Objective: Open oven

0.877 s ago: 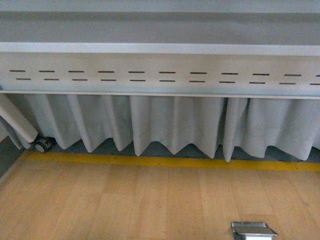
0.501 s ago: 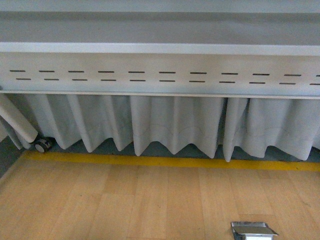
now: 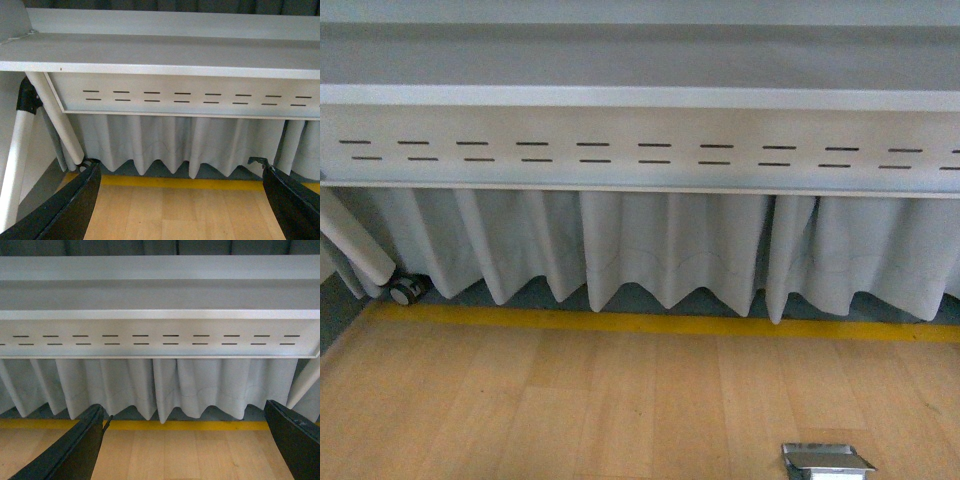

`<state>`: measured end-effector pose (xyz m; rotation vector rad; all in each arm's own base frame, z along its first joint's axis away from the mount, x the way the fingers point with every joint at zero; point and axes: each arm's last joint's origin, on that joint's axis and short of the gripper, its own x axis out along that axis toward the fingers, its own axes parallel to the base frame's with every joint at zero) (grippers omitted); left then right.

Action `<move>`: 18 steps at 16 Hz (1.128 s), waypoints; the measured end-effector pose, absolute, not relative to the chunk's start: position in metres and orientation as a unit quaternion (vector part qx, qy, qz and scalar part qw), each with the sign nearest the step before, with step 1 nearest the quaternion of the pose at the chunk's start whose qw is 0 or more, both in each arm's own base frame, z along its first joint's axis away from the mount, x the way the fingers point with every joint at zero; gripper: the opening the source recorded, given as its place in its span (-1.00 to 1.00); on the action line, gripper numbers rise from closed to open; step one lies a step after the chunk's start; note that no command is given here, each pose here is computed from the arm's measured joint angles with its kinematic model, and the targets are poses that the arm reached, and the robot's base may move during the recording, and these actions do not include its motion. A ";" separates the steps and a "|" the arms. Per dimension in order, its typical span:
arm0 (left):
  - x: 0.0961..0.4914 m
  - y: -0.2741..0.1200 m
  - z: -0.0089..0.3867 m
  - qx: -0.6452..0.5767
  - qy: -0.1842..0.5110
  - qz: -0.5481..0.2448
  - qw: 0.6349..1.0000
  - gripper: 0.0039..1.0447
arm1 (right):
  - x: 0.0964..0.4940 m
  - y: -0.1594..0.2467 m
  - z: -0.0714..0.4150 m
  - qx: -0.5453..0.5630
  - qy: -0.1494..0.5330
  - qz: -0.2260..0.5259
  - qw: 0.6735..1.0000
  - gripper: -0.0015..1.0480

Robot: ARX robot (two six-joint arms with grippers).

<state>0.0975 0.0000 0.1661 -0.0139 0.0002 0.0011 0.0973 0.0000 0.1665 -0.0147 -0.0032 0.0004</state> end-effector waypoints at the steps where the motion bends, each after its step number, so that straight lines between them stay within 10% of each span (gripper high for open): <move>1: 0.097 0.000 0.166 -0.007 0.000 0.001 1.000 0.88 | 0.097 0.000 0.167 -0.007 -0.002 0.000 1.000 0.87; 18: 0.097 0.000 0.166 -0.007 0.000 0.000 1.000 0.88 | 0.097 0.000 0.167 -0.007 -0.002 0.000 1.000 0.87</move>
